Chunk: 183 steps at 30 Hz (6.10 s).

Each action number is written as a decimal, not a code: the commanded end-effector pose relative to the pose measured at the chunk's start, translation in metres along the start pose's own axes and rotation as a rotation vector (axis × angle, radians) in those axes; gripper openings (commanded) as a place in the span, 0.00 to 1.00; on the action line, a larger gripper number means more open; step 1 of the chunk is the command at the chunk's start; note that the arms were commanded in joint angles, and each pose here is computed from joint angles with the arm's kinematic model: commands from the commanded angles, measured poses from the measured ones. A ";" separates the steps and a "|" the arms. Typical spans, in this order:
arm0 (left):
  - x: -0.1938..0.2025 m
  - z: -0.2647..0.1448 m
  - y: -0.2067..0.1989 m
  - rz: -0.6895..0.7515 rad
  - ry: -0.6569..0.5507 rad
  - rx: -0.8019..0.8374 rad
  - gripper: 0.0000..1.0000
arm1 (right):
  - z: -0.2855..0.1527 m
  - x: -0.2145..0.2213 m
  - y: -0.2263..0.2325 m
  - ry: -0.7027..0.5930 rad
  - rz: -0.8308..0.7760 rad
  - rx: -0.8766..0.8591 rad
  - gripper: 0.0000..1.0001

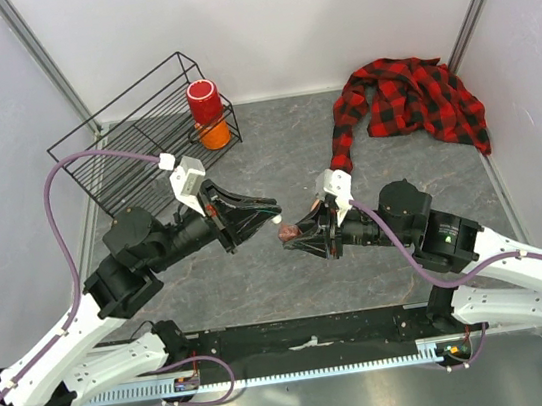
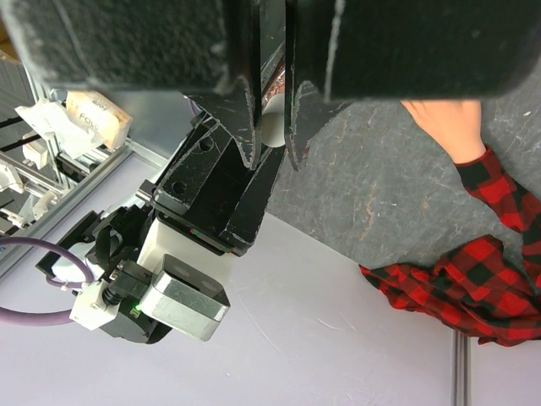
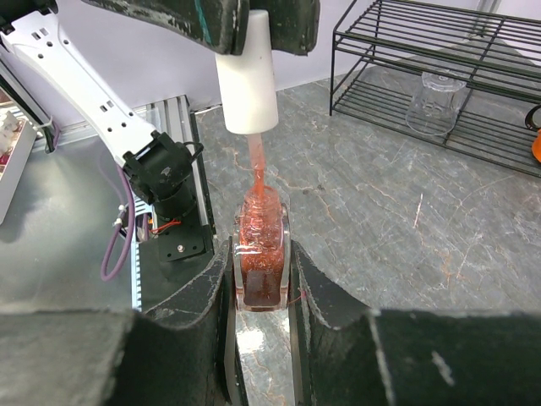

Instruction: Paint the nails

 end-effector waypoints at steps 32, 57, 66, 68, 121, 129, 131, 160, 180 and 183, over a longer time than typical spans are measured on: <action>0.010 0.006 -0.007 -0.075 0.017 0.050 0.02 | -0.003 -0.030 0.006 -0.118 -0.024 -0.017 0.00; 0.040 0.021 -0.002 -0.144 -0.011 0.109 0.02 | -0.021 -0.064 0.006 -0.343 -0.038 0.011 0.00; 0.031 0.011 0.002 -0.145 -0.058 0.064 0.25 | -0.021 -0.052 -0.003 -0.289 -0.032 0.057 0.00; 0.023 0.010 0.002 -0.121 -0.056 0.044 0.42 | -0.021 -0.046 -0.005 -0.262 -0.030 0.069 0.00; -0.001 0.084 0.056 -0.037 0.102 -0.407 0.50 | -0.029 -0.058 -0.089 -0.229 -0.028 0.588 0.00; 0.010 0.090 0.057 -0.040 0.127 -0.400 0.42 | -0.029 -0.060 -0.086 -0.239 -0.029 0.572 0.00; 0.015 0.090 0.057 -0.036 0.137 -0.393 0.38 | -0.031 -0.062 -0.085 -0.247 -0.027 0.569 0.00; 0.045 0.015 -0.093 0.176 -0.021 0.765 0.02 | -0.066 -0.094 0.082 -0.363 -0.071 -0.362 0.00; -0.023 0.023 0.037 0.077 -0.020 -0.269 0.70 | -0.017 -0.080 -0.058 -0.191 -0.125 0.398 0.00; -0.020 0.034 0.050 0.078 0.006 -0.334 0.65 | -0.018 -0.083 -0.063 -0.199 -0.121 0.433 0.00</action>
Point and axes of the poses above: each gripper's point midway between its finger pads, its own z axis out along the fingers, its own y axis along the line the jaws close on, x = y × z, the point moved 1 cm from there along -z, back along the fingers, and after that the axes turned 5 degrees about z, right-handed, at the moved point
